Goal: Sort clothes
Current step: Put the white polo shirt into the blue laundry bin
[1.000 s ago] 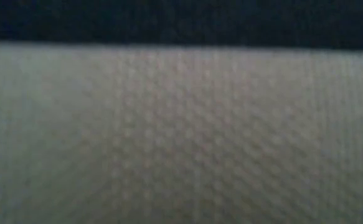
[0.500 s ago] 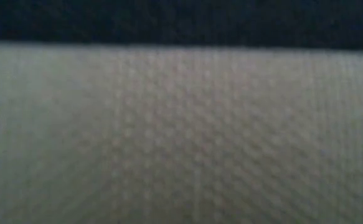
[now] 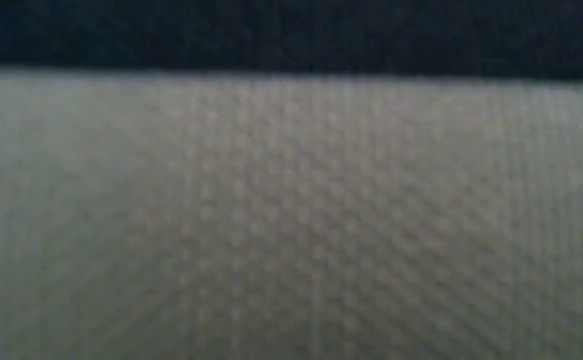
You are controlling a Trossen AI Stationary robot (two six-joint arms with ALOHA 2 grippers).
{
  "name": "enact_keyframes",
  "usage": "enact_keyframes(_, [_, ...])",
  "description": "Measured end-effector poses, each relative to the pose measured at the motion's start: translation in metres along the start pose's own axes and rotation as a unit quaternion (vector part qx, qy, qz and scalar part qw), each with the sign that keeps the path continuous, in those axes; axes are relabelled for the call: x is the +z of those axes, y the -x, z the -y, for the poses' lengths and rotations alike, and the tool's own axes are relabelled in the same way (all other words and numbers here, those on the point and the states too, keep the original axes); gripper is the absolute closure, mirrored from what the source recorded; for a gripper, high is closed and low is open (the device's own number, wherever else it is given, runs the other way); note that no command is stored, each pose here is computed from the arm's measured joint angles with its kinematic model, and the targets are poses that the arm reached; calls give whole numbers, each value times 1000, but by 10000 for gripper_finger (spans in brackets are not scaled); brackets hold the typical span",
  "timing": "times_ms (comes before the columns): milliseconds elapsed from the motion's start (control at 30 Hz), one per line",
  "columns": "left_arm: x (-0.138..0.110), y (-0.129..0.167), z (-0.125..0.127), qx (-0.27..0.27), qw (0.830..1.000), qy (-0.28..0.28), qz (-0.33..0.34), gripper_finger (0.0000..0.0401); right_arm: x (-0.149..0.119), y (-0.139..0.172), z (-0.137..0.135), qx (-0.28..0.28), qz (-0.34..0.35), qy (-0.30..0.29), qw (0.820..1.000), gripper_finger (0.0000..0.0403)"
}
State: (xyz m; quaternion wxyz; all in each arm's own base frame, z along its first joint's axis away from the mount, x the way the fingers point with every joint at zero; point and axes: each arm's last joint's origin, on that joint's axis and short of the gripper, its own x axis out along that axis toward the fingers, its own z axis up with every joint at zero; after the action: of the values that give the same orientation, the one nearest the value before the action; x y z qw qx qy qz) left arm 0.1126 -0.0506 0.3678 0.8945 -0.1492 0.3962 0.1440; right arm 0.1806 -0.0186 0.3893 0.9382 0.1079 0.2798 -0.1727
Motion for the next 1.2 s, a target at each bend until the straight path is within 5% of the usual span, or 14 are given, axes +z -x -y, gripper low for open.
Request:
enact_keyframes(633, [94, 88, 35, -54, 978, -138, 149, 401, 8, 0, 0, -20, 44, 24, 999, 213])
enact_keyframes(967, [137, 134, 49, -75, 943, -203, 255, 401, 8, 1, 0, -30, 48, 27, 998, 213])
enact_keyframes(1200, [152, 149, 55, -89, 901, -215, 365, 401, 9, 1, 1, -37, 53, 31, 997, 213])
